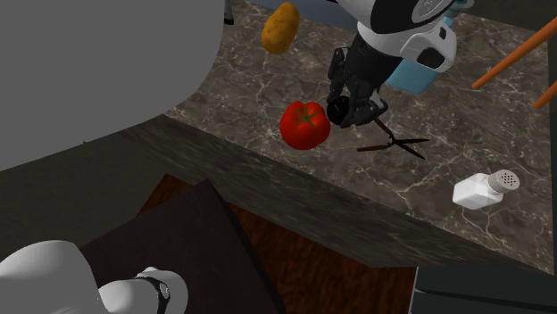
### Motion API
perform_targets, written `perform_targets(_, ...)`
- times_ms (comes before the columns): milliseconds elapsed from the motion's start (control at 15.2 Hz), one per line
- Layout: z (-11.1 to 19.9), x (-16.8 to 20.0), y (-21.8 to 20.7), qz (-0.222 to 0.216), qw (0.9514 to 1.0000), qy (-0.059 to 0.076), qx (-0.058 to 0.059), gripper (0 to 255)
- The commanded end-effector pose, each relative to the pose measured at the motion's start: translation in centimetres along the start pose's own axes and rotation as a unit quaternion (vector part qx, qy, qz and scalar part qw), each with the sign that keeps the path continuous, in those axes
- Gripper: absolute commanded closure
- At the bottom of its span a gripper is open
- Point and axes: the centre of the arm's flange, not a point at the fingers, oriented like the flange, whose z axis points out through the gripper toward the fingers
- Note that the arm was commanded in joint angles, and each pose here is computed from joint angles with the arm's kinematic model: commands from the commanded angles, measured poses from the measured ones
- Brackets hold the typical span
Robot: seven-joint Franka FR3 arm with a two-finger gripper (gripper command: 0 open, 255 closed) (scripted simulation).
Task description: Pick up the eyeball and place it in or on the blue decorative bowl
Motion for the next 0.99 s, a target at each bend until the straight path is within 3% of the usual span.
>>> perform_targets(0, 0.0, 0.0, 0.0, 0.0, 1.0, 0.0, 0.0, 255)
perform_targets(198, 0.0, 0.0, 0.0, 0.0, 1.0, 0.0, 0.0, 255)
perform_targets(924, -5.7, -1.0, -0.1, 0.0, 1.0, 0.0, 0.0, 255)
